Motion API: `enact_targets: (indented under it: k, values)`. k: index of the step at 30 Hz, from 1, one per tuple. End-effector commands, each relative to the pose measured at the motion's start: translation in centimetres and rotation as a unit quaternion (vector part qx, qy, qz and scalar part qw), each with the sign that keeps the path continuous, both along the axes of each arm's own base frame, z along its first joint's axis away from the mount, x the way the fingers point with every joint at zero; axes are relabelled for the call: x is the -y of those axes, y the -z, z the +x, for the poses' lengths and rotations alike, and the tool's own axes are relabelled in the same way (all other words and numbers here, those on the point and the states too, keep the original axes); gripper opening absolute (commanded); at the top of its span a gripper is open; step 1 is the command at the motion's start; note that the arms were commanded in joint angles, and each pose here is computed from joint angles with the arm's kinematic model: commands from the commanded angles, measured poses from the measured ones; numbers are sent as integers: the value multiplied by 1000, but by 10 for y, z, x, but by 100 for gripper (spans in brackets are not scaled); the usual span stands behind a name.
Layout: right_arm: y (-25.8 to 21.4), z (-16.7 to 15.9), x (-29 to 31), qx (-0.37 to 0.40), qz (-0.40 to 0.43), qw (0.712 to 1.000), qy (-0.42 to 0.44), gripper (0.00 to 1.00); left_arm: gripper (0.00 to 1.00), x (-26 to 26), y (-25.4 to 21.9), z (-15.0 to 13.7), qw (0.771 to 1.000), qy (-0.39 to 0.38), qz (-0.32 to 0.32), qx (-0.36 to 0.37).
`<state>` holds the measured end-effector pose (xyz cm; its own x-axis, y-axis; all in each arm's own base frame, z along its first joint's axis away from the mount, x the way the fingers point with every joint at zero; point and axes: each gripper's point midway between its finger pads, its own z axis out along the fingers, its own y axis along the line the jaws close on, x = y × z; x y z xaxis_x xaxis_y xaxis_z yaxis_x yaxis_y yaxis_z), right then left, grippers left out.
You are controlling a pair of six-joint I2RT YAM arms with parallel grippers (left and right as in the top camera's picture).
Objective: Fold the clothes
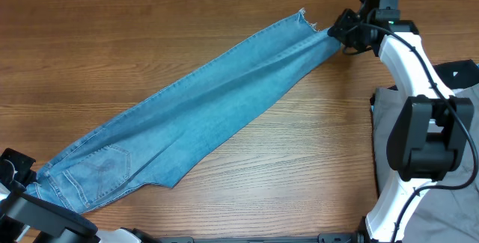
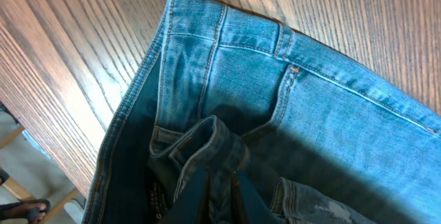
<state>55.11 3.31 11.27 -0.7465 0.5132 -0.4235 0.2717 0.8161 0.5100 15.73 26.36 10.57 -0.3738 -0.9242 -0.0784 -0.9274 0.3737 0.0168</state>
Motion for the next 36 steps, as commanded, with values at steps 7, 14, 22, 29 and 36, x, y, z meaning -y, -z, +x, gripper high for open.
enact_targets:
  k: [7, 14, 22, 29, 36]
  values:
    - [-3, 31, -15, 52, -11, 999, -3, 6, 12, -12, -7, -13, 999, -20, 36, -24]
    - [-14, 44, -26, 93, -2, 996, -16, 4, 13, -12, -7, -13, 999, -20, 38, -24]
    - [-81, 40, -34, 145, 20, 989, -38, 4, 14, -14, -7, -13, 999, -20, 41, -24]
    - [-72, 31, -27, 109, 2, 994, -6, 4, 14, -14, -7, -13, 999, -19, 42, -23]
    - [-47, 33, -17, 84, -20, 996, 14, 5, 15, -14, -7, -13, 999, -18, 41, -24]
